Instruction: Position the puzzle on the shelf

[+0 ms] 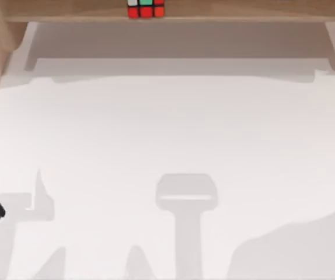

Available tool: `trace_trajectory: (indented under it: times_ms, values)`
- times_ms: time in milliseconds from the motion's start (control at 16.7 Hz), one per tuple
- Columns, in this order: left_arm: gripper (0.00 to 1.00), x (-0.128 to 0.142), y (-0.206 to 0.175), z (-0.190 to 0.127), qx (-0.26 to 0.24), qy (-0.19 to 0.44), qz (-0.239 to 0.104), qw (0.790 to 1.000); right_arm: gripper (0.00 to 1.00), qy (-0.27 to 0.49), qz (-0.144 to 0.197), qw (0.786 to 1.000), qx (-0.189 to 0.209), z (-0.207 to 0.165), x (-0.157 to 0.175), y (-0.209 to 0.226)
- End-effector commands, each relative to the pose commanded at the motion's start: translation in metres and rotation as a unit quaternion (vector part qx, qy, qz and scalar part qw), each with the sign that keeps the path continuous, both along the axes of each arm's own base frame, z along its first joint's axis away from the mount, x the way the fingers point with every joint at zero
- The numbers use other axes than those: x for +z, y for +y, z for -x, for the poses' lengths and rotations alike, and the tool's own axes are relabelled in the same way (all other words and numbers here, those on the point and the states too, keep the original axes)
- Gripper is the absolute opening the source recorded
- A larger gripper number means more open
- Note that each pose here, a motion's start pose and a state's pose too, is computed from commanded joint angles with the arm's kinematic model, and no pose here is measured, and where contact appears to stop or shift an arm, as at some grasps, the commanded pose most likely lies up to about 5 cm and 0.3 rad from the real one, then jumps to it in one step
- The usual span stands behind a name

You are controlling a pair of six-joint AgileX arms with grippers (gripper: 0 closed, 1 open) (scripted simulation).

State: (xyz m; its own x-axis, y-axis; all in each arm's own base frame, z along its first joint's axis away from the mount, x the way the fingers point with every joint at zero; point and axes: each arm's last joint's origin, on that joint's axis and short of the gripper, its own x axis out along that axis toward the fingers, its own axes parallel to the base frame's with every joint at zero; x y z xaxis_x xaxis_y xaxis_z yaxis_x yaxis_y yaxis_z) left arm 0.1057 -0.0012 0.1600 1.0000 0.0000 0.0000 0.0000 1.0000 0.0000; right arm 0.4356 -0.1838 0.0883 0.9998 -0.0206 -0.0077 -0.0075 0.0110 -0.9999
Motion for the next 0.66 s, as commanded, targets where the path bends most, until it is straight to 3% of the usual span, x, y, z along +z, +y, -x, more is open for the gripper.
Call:
trace_trajectory:
  times_ms: [300,660]
  values:
    - [1.0,0.0,0.0,0.0,0.0,0.0,0.0,1.0,0.98,0.0,0.0,1.0,0.0,0.0,0.0,0.0]
    - [1.0,0.0,0.0,0.0,0.0,0.0,0.0,1.0,1.0,0.0,0.0,1.0,0.0,0.0,0.0,0.0]
